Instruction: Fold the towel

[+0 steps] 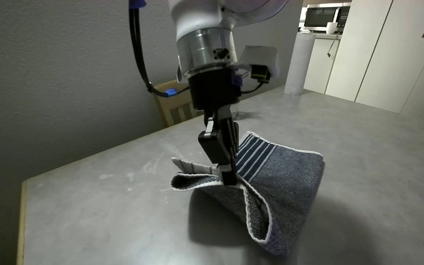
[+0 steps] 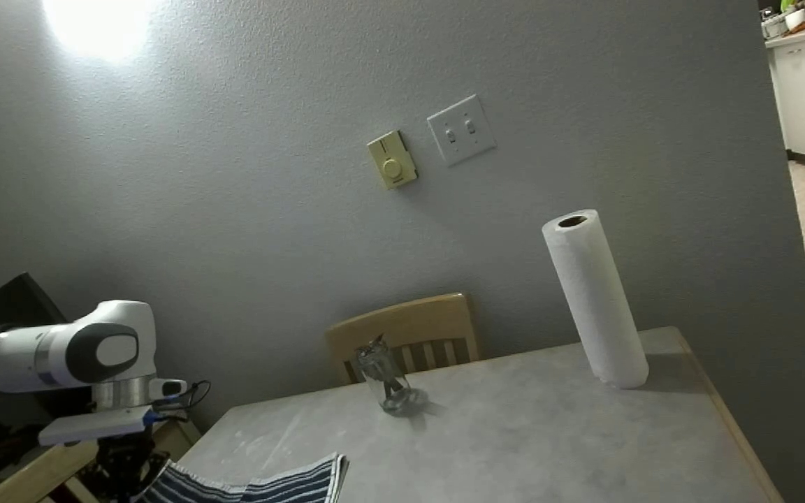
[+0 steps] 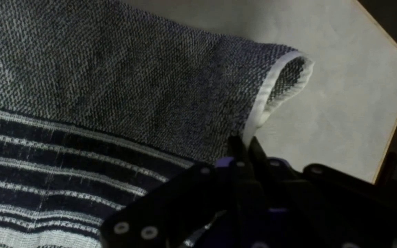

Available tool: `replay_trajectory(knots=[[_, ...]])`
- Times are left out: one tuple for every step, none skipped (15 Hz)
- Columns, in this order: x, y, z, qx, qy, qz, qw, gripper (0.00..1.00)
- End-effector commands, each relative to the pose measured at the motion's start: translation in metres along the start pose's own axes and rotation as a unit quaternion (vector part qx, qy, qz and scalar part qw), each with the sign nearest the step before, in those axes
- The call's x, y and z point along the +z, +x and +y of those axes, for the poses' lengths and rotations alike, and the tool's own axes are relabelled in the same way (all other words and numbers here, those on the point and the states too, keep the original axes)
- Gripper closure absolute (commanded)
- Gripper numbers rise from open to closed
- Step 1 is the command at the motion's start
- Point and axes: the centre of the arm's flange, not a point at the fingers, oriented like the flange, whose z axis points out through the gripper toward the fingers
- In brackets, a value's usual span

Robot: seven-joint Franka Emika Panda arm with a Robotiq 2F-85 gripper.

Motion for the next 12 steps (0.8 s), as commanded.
replay_trajectory(knots=[[0.002,-0.031,0.008,0.019,-0.003,0.002,0.9998,0.99],[0.000,-0.037,0.010,0.022,-0.008,-0.001,0.9997,0.99],[-0.002,-0.041,0.013,0.026,-0.012,-0.004,0.9996,0.99],[-0.005,-0.046,0.015,0.028,-0.017,-0.007,0.9995,0.99],[-0.009,-0.051,0.018,0.033,-0.020,-0.011,0.9992,0.99],[-0.013,-0.056,0.020,0.037,-0.024,-0.015,0.9989,0.99],[-0.017,-0.060,0.022,0.039,-0.026,-0.018,0.9987,0.99],[-0.021,-0.065,0.025,0.042,-0.030,-0.021,0.9984,0.99],[-0.025,-0.069,0.027,0.045,-0.032,-0.025,0.9981,0.99],[-0.029,-0.074,0.030,0.046,-0.037,-0.026,0.9979,0.99],[-0.032,-0.078,0.032,0.048,-0.041,-0.027,0.9977,0.99],[-0.034,-0.083,0.034,0.048,-0.046,-0.027,0.9974,0.99]])
